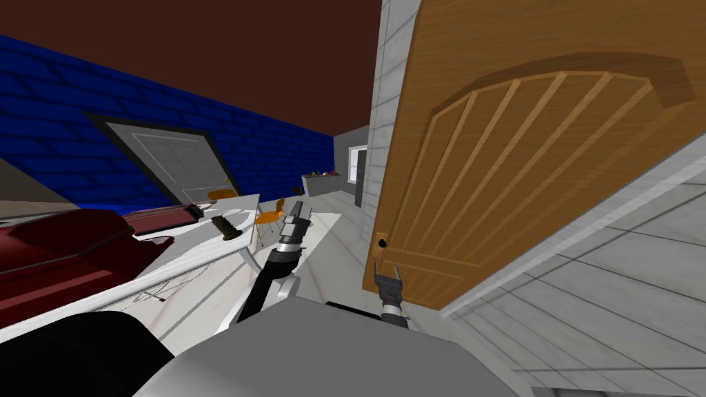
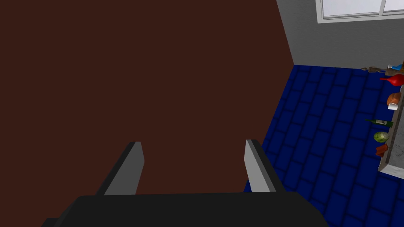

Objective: Push the door open

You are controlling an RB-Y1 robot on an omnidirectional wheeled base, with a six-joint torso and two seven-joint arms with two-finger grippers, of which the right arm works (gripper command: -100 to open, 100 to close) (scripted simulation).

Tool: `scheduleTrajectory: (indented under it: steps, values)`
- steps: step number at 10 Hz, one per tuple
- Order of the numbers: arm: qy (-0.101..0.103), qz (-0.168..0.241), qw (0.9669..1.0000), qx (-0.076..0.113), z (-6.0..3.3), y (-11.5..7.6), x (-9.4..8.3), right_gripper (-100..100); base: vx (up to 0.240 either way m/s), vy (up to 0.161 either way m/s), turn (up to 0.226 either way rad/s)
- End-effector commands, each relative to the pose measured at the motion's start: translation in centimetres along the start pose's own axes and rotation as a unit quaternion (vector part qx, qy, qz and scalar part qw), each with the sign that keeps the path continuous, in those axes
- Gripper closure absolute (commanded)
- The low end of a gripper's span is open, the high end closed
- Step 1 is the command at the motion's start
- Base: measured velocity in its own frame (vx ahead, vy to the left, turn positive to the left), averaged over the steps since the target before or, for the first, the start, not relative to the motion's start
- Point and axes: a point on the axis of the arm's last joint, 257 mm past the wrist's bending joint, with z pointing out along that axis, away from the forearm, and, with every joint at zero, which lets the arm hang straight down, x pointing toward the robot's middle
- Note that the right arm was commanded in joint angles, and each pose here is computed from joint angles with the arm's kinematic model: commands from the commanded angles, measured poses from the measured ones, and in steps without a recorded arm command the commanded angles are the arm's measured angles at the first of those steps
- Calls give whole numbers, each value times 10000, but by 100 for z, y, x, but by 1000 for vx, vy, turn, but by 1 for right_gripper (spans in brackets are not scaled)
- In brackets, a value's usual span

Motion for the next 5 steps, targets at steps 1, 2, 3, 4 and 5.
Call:
scheduleTrajectory:
  steps: [1,2,3,4,5]
  values:
    - [24,-4,10000,-17,44,8,7,-100,98,0,25]
    - [30,-4,10000,-22,57,10,9,-100,219,-20,19]
    - [45,-6,10000,-33,84,15,13,-100,240,-5,20]
    - [59,-7,10000,-44,111,20,17,-100,229,-15,17]
    - [78,-9,10000,-59,148,26,24,-100,245,-46,29]
